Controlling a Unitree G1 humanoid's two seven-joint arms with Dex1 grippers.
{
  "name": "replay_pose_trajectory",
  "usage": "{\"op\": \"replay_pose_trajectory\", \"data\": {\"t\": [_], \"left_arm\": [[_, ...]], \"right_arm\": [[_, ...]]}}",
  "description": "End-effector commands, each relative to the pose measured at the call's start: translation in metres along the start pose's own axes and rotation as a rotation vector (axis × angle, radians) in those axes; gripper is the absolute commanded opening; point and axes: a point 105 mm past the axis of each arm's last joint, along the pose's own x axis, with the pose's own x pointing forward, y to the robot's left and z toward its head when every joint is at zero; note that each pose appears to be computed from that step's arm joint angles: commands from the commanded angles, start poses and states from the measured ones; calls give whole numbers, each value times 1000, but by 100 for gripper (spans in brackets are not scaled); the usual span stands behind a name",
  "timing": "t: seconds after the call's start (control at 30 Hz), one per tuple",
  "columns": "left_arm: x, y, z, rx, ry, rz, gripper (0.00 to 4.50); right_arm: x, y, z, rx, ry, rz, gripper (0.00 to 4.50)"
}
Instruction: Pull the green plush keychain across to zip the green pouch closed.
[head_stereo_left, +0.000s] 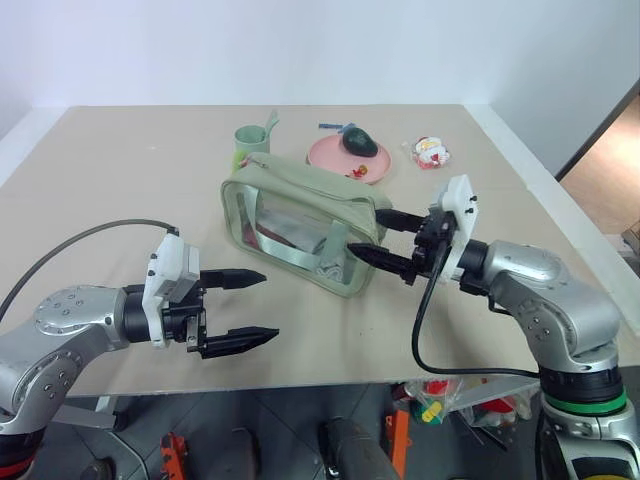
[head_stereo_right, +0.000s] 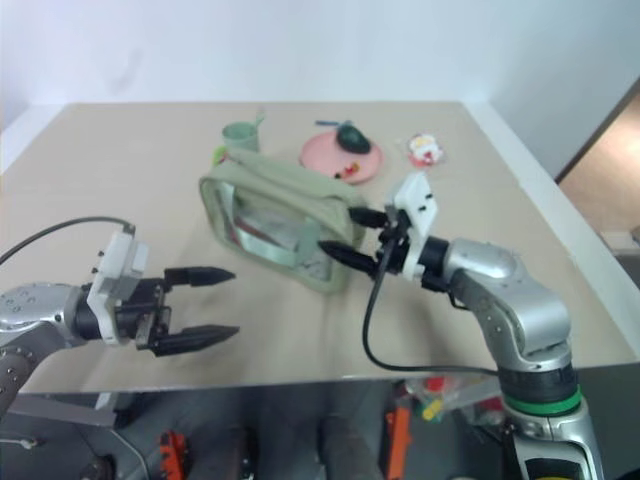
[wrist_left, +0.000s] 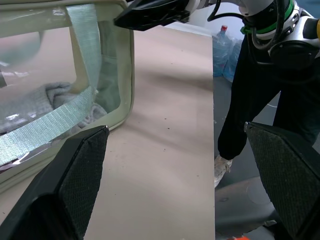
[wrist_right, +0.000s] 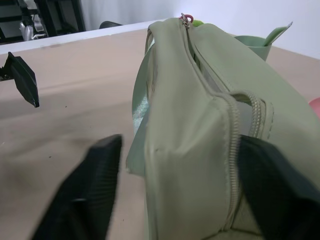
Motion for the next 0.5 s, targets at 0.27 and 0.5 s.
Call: {"op": "replay_pose_trajectory", "data": {"t": [0.27, 0.5], "left_arm": [[-2, 0, -1, 16, -4, 34, 450], [-1, 2, -2, 11, -7, 48, 450]], "right_arm": [[3, 4, 11, -95, -68, 5, 2], [5, 9, 29, -172, -208, 109, 2]]}}
